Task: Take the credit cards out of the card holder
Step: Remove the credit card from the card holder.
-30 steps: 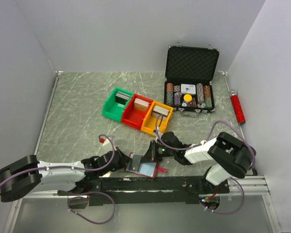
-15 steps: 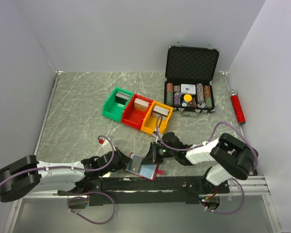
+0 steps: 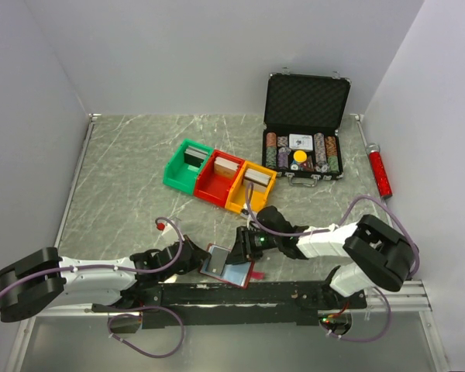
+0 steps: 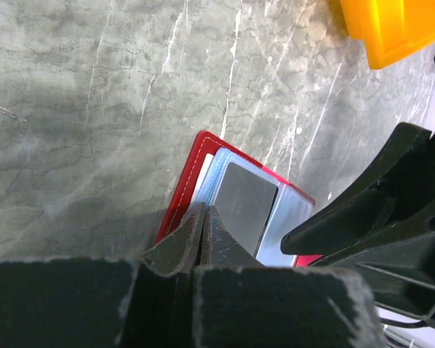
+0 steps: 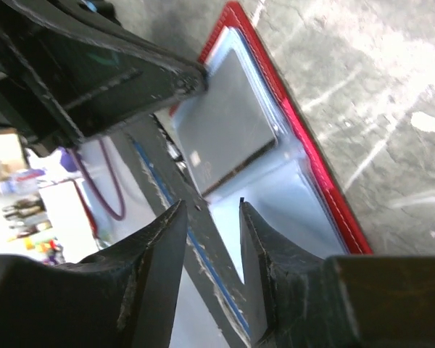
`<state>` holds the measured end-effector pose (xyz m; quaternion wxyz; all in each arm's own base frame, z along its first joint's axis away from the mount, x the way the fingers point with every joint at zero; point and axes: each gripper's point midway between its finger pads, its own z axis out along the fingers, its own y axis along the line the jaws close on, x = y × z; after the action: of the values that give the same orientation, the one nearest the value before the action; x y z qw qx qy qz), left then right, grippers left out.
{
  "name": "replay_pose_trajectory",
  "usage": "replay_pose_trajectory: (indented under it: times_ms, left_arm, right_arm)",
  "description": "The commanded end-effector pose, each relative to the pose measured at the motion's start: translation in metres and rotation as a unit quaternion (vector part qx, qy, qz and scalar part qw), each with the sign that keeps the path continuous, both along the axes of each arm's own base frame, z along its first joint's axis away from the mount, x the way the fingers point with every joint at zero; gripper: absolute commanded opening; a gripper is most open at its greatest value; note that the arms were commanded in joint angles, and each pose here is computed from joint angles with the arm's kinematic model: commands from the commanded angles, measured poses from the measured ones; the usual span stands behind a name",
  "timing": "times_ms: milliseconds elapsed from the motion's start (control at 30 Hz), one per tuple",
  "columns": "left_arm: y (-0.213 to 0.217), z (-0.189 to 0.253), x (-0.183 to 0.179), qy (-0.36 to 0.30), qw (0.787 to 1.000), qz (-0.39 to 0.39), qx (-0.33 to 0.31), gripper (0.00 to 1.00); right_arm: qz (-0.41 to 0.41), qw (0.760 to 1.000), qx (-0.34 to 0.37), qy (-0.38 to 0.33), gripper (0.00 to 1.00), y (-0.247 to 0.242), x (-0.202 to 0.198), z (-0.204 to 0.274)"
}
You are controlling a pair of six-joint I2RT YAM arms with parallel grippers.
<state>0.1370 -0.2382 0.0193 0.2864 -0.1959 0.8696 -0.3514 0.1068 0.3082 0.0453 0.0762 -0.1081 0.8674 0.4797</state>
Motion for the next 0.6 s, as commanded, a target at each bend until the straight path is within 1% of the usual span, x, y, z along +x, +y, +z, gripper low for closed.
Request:
replay_pose_trajectory:
  times_ms: [0,33,100,367,567]
  left_arm:
    - [0.046,-0.048,-0.019,0.054,0.992,0.016,0.111,0.01]
    - [0.051,-0.052,-0.021,0.059,0.991,0.018,0.121,0.01]
    - [0.053,-0.052,-0.021,0.061,0.991,0.023,0.120,0.01]
    - [0.057,-0.050,-0.021,0.067,0.991,0.042,0.109,0.01]
    - [0.056,-0.042,-0.018,0.060,0.992,0.050,0.097,0.01]
  right_arm:
    - [0.017,0.999,-0.047,-0.018,0.41,-0.011,-0.003,-0.009]
    - [0.015,0.998,-0.056,-0.019,0.41,-0.012,-0.002,-0.012]
    - [0.013,0.996,-0.081,-0.022,0.41,-0.015,0.003,-0.019]
    - [0.025,0.993,-0.119,-0.016,0.42,-0.010,0.016,-0.034]
    - [0.028,0.985,-0.162,-0.046,0.42,-0.016,0.039,-0.035]
